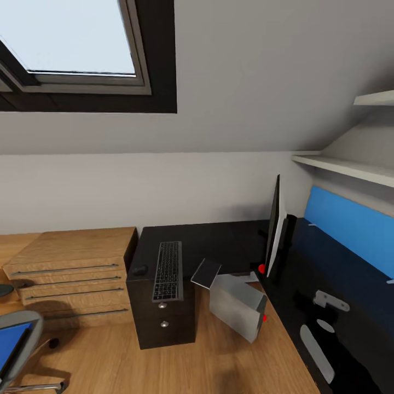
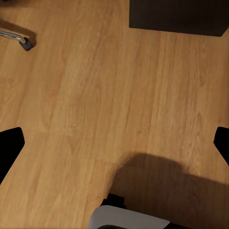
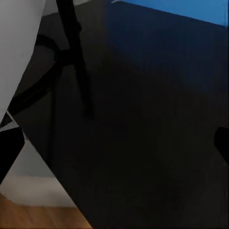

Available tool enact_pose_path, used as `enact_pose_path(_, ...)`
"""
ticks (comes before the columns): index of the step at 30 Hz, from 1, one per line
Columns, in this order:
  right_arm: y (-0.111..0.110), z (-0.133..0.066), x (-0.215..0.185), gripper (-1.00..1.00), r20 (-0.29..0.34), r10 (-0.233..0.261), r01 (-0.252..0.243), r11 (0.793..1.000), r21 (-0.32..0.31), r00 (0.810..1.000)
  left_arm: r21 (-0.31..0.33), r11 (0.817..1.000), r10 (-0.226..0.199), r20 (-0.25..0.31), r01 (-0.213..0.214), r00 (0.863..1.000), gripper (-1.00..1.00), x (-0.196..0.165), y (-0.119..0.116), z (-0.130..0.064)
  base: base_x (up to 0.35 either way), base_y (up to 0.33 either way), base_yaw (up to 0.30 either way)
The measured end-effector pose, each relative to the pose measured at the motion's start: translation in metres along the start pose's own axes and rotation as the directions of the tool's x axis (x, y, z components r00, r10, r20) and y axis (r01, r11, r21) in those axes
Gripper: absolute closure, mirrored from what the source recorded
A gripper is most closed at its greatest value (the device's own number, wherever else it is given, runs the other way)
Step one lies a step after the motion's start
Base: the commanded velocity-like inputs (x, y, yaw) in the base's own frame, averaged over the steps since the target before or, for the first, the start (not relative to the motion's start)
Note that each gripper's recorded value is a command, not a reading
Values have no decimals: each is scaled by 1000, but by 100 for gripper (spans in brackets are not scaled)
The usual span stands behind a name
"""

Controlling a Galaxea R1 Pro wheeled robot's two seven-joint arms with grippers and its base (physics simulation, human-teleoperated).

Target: In the bedroom, organize the workspace by keeping the computer under the desk, ensuring the monitor is on the desk, placing the keyboard on the desk next to the monitor, placing the mouse on the desk next to the keyboard, moving the folder from the swivel chair onto the desk next to the mouse, stacking the notebook on top of the folder with the pen on top of the notebook, and positioning the swivel chair next to the desk.

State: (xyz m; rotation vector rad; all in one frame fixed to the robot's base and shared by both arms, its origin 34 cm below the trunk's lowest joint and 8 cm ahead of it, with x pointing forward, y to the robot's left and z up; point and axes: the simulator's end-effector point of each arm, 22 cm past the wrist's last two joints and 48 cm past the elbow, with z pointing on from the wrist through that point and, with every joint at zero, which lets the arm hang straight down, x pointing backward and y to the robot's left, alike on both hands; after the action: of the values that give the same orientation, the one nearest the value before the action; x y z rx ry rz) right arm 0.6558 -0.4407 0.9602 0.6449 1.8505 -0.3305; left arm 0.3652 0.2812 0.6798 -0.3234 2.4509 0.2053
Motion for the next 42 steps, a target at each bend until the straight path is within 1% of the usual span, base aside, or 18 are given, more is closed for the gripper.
enact_pose_path(2,-10,3,9,-100,6,-25,25,999,23,1000,1,1000,0,0,0,1000,-100,0,0,0,0,0,-7)
enact_pose_path(4,-19,7,20,-100,5,-64,64,997,42,998,1,1000,0,-1,0,1000,-100,0,0,0,0,0,-4)
enact_pose_path(6,-22,13,22,-100,8,-102,101,994,51,995,2,1000,1,-1,-1,1000,-100,0,-1,0,0,0,-3)
enact_pose_path(7,-20,17,19,-100,14,-116,115,992,51,993,2,1000,1,-1,-1,1000,-100,0,-1,0,0,0,-2)
enact_pose_path(8,-12,28,7,-100,28,-135,133,990,45,991,2,1000,1,-1,-1,1000,-100,0,-1,0,0,0,-1)
enact_pose_path(9,-7,34,-1,-100,34,-139,138,990,41,990,2,1000,1,-1,-1,1000,-100,0,-1,0,0,0,0)
enact_pose_path(10,0,46,-11,-100,29,-150,149,988,34,988,2,1000,1,-1,-1,1000,-100,0,-1,0,0,0,0)
enact_pose_path(13,4,63,-20,-100,-2,-163,163,986,35,987,3,1000,1,0,-1,1000,-100,0,-1,0,0,0,0)
enact_pose_path(14,6,72,-26,-100,-23,-168,169,985,40,985,3,1000,2,-1,-2,1000,-100,0,-1,0,0,0,0)
enact_pose_path(16,10,79,-41,-100,-23,-161,162,986,43,987,3,1000,2,0,-2,1000,-100,0,-1,0,0,0,0)
enact_pose_path(18,17,85,-63,-100,1,-143,143,989,45,990,5,1000,3,0,-3,1000,-100,0,-1,0,33,0,0)
enact_pose_path(22,24,88,-82,-100,32,-118,116,992,44,993,10,1000,6,1,-6,1000,-100,0,-3,-1,168,0,0)
enact_pose_path(26,30,87,-88,-100,52,-100,98,994,39,994,13,1000,8,1,-8,1000,-100,0,-4,-1,270,0,0)
enact_pose_path(32,37,86,-91,-100,72,-87,85,996,31,994,13,1000,9,-1,-9,1000,-100,1,-4,-1,191,0,0)
enact_pose_path(37,42,85,-90,-100,78,-85,83,996,21,993,10,1000,9,-1,-9,1000,-100,1,-3,0,64,0,0)
enact_pose_path(42,46,84,-89,-100,83,-89,90,996,0,993,10,1000,6,0,-6,1000,-100,1,-3,-1,226,0,0)
